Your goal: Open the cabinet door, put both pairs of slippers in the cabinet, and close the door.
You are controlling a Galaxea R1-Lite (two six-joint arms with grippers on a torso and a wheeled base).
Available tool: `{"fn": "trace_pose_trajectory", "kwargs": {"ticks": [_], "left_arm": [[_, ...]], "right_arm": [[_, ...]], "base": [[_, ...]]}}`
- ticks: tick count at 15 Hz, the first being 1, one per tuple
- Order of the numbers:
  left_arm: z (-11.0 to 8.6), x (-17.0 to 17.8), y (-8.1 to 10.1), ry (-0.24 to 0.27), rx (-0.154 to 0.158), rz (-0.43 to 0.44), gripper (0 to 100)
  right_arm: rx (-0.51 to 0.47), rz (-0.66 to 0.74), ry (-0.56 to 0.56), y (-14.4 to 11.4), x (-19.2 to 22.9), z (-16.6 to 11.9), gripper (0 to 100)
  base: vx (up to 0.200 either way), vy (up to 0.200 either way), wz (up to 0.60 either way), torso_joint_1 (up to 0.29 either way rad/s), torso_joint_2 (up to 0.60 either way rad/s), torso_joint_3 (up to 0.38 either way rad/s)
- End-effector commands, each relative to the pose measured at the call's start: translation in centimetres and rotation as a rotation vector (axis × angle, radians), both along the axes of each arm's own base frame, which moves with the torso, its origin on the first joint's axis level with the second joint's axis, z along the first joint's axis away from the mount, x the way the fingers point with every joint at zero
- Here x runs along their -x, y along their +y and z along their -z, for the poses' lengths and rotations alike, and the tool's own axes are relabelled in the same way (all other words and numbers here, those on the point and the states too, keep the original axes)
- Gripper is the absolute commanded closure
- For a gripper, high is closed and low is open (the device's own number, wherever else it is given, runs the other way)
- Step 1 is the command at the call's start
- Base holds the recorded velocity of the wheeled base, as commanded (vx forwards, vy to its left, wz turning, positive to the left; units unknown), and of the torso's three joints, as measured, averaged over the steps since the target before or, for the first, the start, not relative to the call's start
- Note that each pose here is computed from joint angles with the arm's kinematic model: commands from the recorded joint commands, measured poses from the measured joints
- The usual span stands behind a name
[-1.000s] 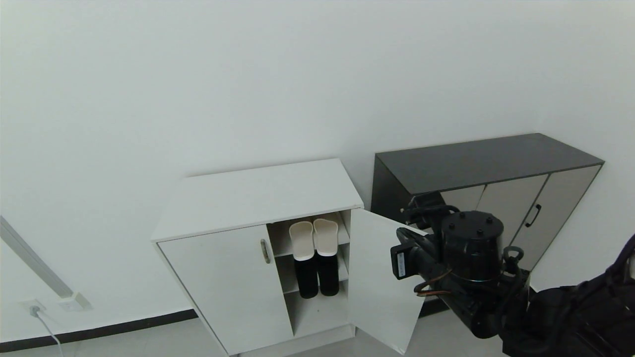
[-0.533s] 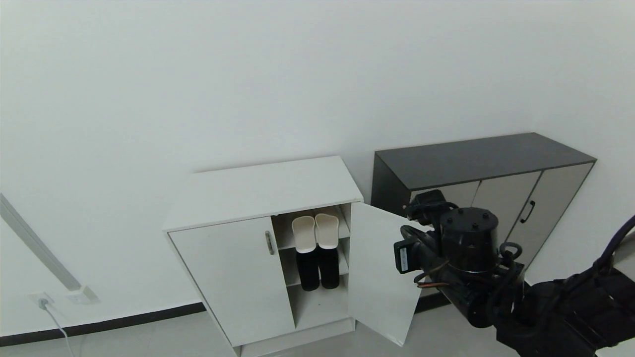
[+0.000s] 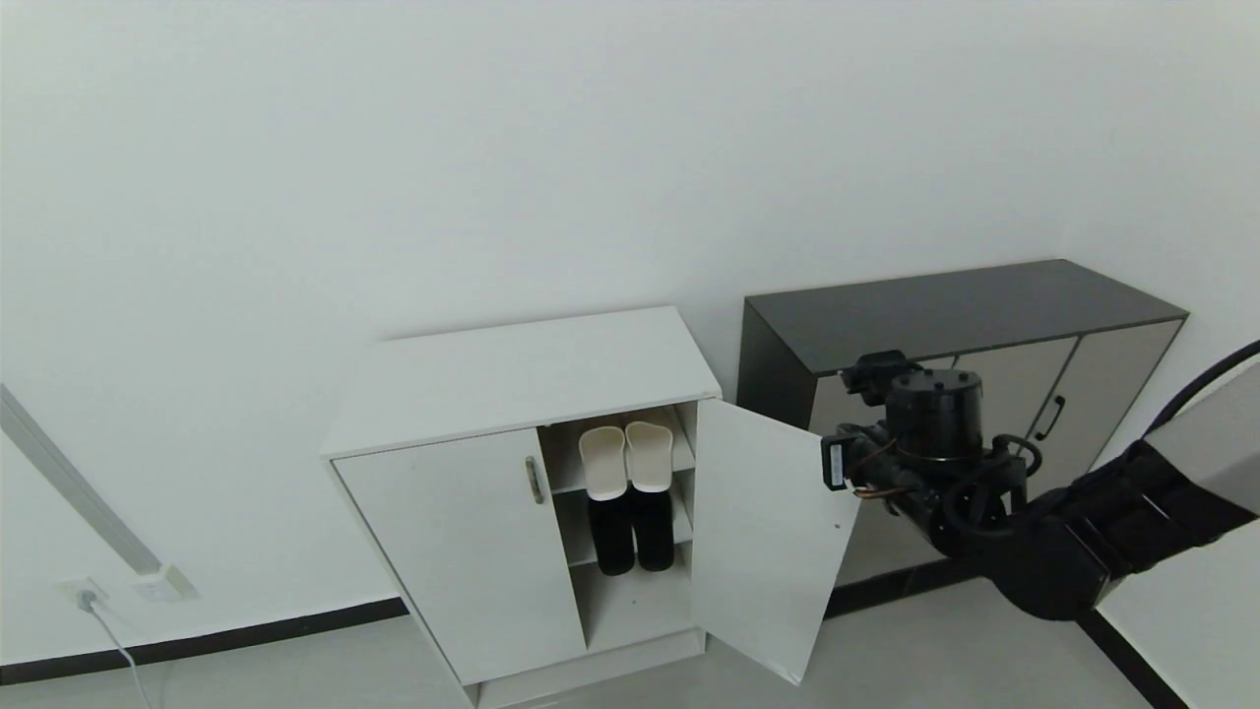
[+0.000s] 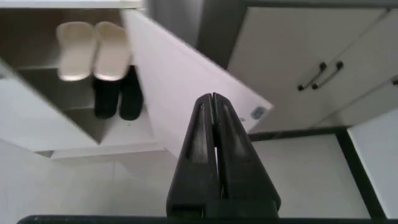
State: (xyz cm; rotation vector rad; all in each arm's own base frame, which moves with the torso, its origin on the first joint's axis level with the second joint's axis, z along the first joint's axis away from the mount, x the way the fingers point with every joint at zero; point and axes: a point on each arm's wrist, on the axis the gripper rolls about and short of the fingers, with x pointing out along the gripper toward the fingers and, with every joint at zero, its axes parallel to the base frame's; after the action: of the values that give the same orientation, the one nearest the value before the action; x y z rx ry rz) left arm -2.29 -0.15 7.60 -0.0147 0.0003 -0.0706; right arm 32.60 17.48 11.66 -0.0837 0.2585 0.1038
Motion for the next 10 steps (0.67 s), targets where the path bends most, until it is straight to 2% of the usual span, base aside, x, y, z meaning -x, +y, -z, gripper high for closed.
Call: {"fn": "trace_pose_trajectory", "kwargs": {"ticks": [1,7,10], "left_arm": [[0.0,0.0,0.0,0.000,0.001,0.000,100],[0.0,0.0,0.0,0.000,0.001,0.001,100],[0.0,0.0,0.0,0.002,0.001,0.001,100]], "right_arm": [[-0.022,0.050,0.018,-1.7,-2.4,0.6,100],[-0.061,0.090,0.095,-5.4,-6.7,3.8,100],[-0.075,0.117,0.107,-6.1,-8.3,5.2,100]], "base": [[0.000,0.000,0.00,0.000,0.00,0.000],[0.000,0.000,0.00,0.000,0.00,0.000],[0.000,0.000,0.00,0.000,0.00,0.000]]}}
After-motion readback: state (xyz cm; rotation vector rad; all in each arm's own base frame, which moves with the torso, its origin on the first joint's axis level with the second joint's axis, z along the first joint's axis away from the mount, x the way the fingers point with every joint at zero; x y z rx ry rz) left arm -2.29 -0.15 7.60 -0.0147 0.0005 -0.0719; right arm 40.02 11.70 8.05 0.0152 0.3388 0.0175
